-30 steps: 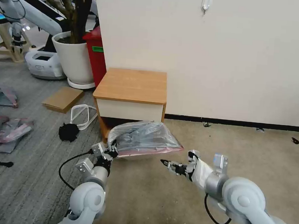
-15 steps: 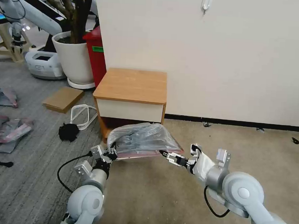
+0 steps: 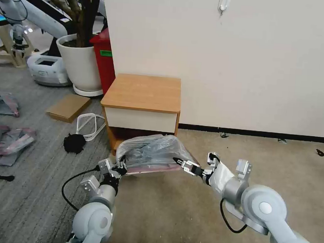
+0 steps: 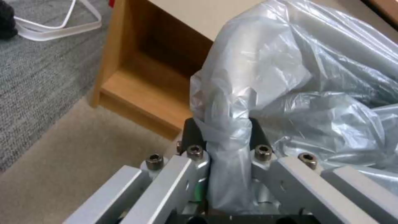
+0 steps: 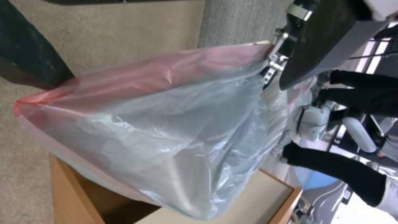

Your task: Pick up the garbage bag from the table and place it over the trash can.

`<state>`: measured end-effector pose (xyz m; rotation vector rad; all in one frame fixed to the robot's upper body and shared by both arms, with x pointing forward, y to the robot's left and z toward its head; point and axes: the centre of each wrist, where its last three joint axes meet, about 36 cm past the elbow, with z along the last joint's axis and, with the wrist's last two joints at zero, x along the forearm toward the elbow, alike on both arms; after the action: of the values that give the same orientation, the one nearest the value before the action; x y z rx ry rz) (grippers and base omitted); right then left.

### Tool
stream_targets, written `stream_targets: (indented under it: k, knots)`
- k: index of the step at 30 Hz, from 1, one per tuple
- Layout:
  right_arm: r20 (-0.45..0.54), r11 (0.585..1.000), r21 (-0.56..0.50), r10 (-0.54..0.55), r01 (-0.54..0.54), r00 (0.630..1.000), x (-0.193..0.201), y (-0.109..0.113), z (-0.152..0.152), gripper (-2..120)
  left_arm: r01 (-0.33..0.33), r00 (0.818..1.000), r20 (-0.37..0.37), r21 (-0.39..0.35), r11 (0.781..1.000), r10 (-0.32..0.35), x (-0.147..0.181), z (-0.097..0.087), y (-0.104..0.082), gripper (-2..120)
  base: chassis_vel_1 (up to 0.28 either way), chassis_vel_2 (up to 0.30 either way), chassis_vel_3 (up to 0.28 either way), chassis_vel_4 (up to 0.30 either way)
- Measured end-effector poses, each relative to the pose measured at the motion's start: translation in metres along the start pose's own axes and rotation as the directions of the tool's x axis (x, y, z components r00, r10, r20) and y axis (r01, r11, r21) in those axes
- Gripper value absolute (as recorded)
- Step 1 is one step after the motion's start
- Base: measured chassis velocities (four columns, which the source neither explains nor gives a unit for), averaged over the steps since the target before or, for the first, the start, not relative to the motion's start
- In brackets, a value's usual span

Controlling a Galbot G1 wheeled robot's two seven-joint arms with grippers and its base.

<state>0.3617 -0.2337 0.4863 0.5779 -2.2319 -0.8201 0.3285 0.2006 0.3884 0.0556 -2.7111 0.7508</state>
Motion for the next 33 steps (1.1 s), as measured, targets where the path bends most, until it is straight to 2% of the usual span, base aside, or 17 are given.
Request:
stream_targets:
  k: [7, 33]
  knots:
    - [0.002, 0.999, -0.025, -0.028, 0.029, 1.0, 0.003, 0.006, 0.006, 99, 0.001, 1.0, 0.001, 0.003, 1.0, -0.001, -0.003, 0.001, 0.0, 6, 0.0, 0.0, 0.0, 0.0]
    - [0.019, 0.994, -0.061, -0.087, 0.088, 0.996, -0.005, 0.021, 0.015, 97, -0.002, 1.0, -0.003, 0.005, 1.0, 0.002, 0.0, 0.002, -0.002, 6, 0.0, 0.0, 0.0, 0.0]
